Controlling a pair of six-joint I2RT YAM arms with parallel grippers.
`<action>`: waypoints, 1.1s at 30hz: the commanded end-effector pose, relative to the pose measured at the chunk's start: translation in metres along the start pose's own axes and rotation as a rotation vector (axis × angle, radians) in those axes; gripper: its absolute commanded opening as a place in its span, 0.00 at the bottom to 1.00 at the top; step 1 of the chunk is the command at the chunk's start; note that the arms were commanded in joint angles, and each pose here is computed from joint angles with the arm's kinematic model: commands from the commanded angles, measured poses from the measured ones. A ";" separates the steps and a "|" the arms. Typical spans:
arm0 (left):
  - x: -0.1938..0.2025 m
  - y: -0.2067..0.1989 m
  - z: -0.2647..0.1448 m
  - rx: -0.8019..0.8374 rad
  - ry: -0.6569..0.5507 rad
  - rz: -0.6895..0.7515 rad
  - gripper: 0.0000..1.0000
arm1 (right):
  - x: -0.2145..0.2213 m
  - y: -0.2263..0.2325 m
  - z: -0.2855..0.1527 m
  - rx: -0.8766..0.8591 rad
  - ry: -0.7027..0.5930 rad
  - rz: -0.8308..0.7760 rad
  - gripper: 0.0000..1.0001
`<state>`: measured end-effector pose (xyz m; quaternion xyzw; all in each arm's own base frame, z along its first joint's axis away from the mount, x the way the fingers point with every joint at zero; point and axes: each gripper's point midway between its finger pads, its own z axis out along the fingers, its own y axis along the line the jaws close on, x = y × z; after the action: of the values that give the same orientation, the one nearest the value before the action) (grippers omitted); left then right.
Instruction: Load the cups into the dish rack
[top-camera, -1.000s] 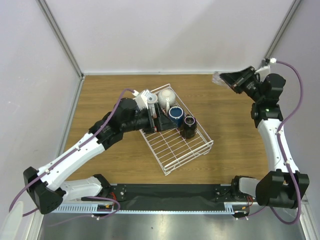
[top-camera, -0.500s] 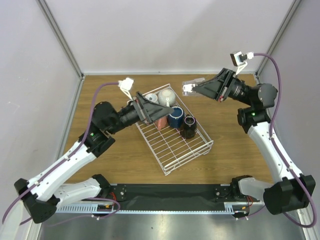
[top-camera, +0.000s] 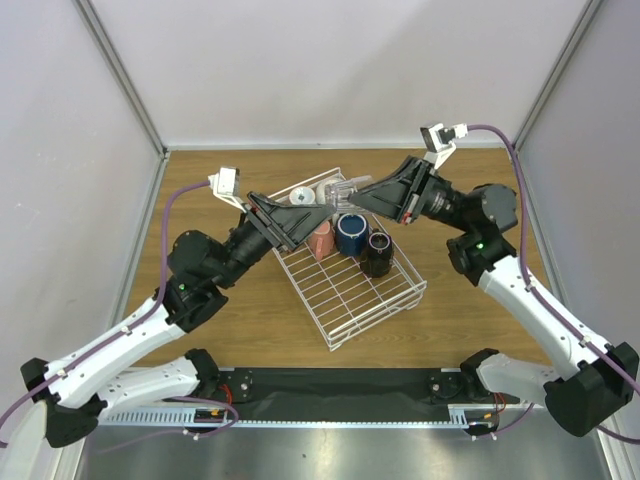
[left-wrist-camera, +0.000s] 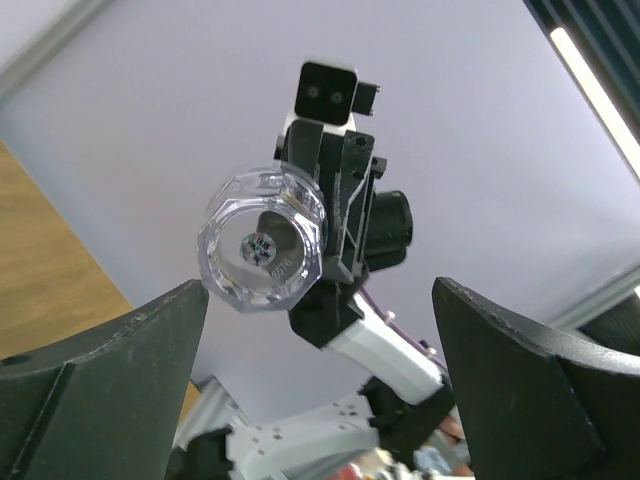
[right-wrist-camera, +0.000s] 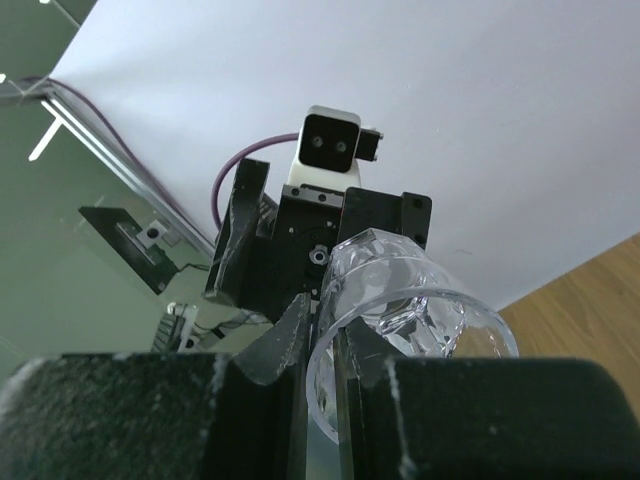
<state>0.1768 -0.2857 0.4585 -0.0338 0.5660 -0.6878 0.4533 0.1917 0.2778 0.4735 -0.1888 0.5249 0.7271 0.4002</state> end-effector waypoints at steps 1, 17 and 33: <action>-0.026 -0.024 0.003 0.064 -0.140 0.109 1.00 | -0.013 0.008 0.011 0.002 -0.122 -0.019 0.00; -0.034 -0.016 0.004 0.033 -0.211 0.128 1.00 | -0.003 0.002 0.018 0.040 -0.223 0.078 0.00; -0.032 -0.004 -0.008 0.012 -0.228 0.064 0.72 | 0.019 0.008 0.029 0.029 -0.176 0.092 0.00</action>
<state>0.1954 -0.2721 0.4563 -0.0737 0.5441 -0.6446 0.5320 0.1875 0.3079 0.4729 -0.0798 0.5148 0.7487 0.4099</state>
